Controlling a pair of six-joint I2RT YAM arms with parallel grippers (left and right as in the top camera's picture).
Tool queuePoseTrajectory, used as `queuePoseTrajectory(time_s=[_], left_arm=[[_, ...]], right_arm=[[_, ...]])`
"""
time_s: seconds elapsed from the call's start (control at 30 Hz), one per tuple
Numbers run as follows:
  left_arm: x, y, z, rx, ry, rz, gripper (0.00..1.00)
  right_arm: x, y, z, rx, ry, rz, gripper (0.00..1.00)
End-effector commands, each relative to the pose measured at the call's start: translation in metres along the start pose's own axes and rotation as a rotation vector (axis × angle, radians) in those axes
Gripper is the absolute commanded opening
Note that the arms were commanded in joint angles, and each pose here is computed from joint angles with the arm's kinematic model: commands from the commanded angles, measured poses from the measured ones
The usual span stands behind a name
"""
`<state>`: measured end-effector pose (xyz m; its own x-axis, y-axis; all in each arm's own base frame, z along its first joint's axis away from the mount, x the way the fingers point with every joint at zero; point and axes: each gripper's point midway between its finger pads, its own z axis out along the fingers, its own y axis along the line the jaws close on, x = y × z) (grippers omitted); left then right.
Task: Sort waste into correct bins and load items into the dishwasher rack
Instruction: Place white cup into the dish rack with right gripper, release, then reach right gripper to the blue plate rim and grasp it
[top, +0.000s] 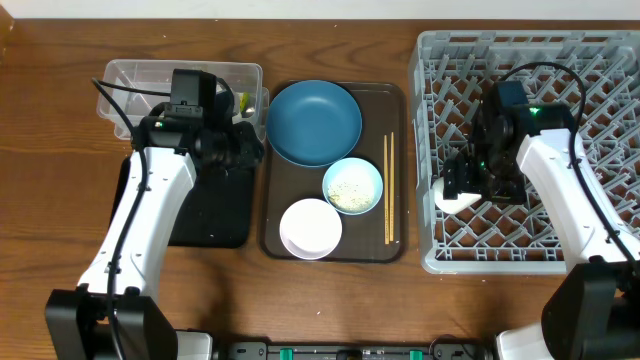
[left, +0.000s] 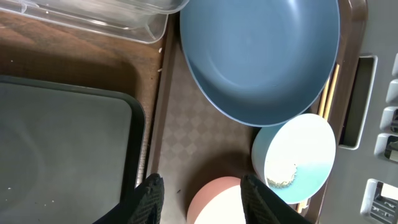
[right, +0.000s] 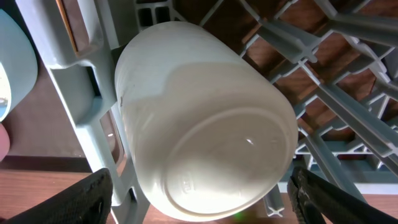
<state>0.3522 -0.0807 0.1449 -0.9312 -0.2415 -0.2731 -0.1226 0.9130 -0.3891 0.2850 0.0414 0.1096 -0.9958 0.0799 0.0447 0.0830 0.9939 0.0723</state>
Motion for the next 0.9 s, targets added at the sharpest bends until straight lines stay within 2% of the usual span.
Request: queuePoseTrajectory(time_s=[0.0,0.23,0.4,0.63,0.87], left_arm=[[-0.001,0.001,0.000,-0.012,-0.004,0.012,0.43],[-0.001,0.001,0.000,-0.012,-0.004,0.012,0.43],[-0.001,0.001,0.000,-0.012,-0.004,0.012,0.44],[-0.001,0.001,0.000,-0.012,-0.003,0.011,0.44],[-0.001,0.001,0.000,-0.012,-0.004,0.012,0.44]], right_arm=[[-0.010,0.010,-0.023,-0.036,-0.072,-0.016,0.88],[-0.026,0.025,-0.082,-0.107,-0.258,-0.057,0.88],[-0.035,0.057,-0.114,-0.229,-0.390,-0.127,0.84],[-0.049,0.109,-0.114,-0.280,-0.463,-0.261,0.81],[-0.084,0.155,-0.084,-0.297,-0.496,-0.227,0.75]])
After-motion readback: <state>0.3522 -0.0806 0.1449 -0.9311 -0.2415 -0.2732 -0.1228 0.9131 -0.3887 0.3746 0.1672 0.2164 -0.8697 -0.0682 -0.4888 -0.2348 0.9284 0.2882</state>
